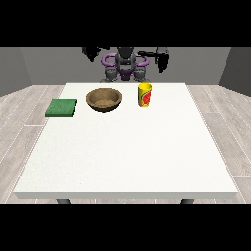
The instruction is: Pick the cup and pour the ball into the bowl, then pick the bowl and place it on the pad
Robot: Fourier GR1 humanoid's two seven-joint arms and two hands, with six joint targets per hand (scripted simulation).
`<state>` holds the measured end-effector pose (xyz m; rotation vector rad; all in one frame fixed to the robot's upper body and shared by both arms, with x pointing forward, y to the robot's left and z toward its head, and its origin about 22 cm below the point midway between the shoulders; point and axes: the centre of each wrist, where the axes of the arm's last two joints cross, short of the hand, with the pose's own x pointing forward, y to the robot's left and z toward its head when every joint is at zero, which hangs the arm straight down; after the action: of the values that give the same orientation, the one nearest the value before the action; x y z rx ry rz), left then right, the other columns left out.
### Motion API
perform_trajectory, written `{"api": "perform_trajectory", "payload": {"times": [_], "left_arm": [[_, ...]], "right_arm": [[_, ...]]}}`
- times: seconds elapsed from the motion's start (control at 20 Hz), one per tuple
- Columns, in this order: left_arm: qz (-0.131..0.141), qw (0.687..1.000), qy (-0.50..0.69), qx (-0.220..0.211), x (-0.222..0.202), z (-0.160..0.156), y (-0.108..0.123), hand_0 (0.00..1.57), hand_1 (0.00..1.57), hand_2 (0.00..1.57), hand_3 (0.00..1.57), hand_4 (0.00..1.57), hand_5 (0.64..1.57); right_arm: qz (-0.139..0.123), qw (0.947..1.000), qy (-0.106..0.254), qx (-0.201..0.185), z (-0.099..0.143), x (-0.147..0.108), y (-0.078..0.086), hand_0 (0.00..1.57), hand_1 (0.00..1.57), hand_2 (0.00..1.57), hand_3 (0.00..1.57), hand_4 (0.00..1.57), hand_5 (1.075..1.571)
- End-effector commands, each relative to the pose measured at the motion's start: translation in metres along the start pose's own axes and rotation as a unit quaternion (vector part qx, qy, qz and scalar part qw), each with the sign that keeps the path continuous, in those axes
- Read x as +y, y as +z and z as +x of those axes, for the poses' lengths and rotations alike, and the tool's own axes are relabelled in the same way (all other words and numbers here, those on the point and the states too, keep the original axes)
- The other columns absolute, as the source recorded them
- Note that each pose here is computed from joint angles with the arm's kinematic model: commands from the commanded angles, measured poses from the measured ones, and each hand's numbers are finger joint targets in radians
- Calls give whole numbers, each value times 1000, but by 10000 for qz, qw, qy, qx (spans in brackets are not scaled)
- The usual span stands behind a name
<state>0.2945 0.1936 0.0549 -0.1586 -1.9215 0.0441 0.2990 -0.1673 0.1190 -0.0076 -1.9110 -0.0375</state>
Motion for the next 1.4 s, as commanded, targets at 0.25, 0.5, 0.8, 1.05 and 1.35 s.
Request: {"api": "perform_trajectory", "payload": {"times": [0.25, 0.5, 0.8, 1.05, 1.35], "left_arm": [[-17, 9998, -164, -56, 4, -48, 18, 0, 0, 0, 0, 0, 1536], [-153, 9994, -293, -139, 20, -74, 26, 0, 0, 0, 0, 0, 1533], [73, 9983, -549, -206, 10, -101, 33, 0, 0, 0, 0, 0, 1538], [342, 9975, -590, 180, 20, -120, 38, 0, 0, 0, 0, 0, 1529], [420, 9974, -548, -210, 52, -114, 7, 0, 0, 0, 0, 0, 1530]], "right_arm": [[-300, 9986, 434, -62, -13, -47, -34, 0, 0, 429, 639, 670, 1569], [-485, 9976, 477, -96, -13, -51, -49, 0, 0, 419, 588, 654, 1564], [-304, 9977, 570, -190, -12, -71, -60, 0, 0, 403, 616, 654, 1564], [-249, 9979, 568, 170, -16, -74, -51, 0, 0, 369, 566, 642, 1565], [-119, 9980, 593, -201, -20, -81, -52, 0, 0, 386, 543, 633, 1568]]}}
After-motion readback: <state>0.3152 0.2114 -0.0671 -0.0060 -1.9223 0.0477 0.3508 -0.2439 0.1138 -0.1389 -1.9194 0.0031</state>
